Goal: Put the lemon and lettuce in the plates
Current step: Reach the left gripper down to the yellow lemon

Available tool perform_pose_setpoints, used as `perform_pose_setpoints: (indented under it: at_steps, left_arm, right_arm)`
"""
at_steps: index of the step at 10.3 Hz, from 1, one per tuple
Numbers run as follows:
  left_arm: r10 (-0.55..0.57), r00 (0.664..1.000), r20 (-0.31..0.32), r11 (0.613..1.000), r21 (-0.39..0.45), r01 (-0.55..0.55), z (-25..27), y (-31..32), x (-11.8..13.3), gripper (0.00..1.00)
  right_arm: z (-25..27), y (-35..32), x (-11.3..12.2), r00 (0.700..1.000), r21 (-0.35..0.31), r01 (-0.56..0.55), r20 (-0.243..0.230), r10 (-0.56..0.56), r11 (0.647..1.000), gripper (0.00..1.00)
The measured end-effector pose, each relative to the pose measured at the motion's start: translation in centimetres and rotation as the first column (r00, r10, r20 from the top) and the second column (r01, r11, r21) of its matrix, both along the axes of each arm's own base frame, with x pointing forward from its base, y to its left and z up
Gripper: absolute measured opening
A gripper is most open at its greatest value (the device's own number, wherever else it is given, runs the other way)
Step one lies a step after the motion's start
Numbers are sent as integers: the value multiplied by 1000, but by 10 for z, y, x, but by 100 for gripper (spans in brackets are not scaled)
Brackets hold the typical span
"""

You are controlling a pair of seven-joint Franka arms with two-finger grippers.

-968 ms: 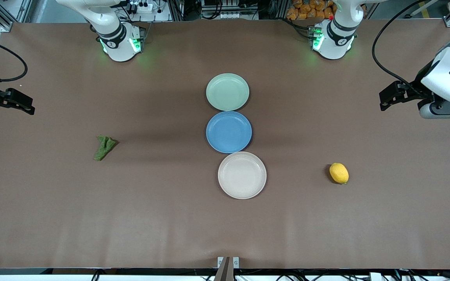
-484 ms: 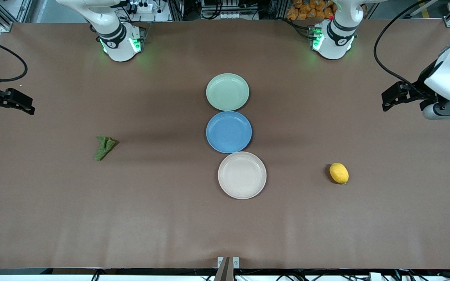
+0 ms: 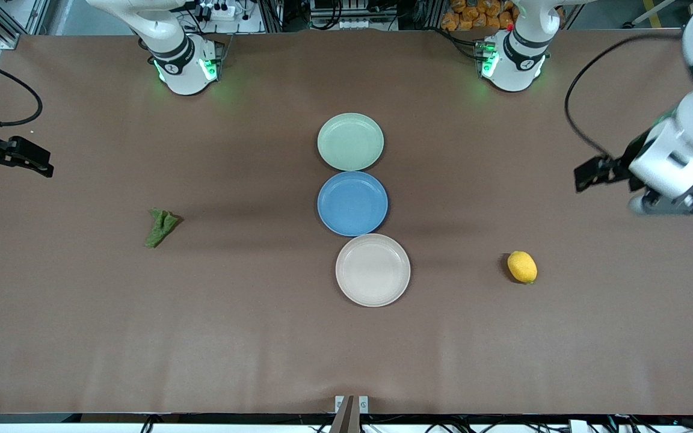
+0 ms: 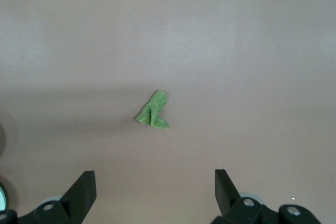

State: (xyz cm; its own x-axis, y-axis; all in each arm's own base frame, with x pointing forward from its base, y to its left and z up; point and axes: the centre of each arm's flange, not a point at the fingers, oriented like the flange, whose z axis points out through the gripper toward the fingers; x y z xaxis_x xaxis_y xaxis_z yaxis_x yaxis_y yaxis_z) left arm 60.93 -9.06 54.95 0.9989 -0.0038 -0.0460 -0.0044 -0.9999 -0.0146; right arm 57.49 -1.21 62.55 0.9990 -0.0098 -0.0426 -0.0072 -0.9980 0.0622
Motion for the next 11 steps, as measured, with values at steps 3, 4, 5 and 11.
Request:
perform_pose_setpoints:
  at_steps: [3, 4, 5, 11]
  left_arm:
    - [33, 999, -15, 999, -18, -33, -112, 21, 22, 100]
    - [41, 999, -16, 999, -25, -42, -145, 26, 23, 100]
    - [44, 999, -16, 999, -30, -44, -175, 28, 21, 100]
    - [59, 997, 58, 994, -91, -53, -305, 25, 30, 100]
  right_arm:
    - [0, -1, 3, 1000, 1, 1, 16, -1, 1000, 100]
    - [-1, -2, 4, 1000, 5, 4, 19, -4, 1000, 100]
    - [-2, -7, 4, 1000, 12, 14, 17, -14, 1000, 100]
    - [-32, -20, 8, 999, 37, 45, -1, -45, 998, 100]
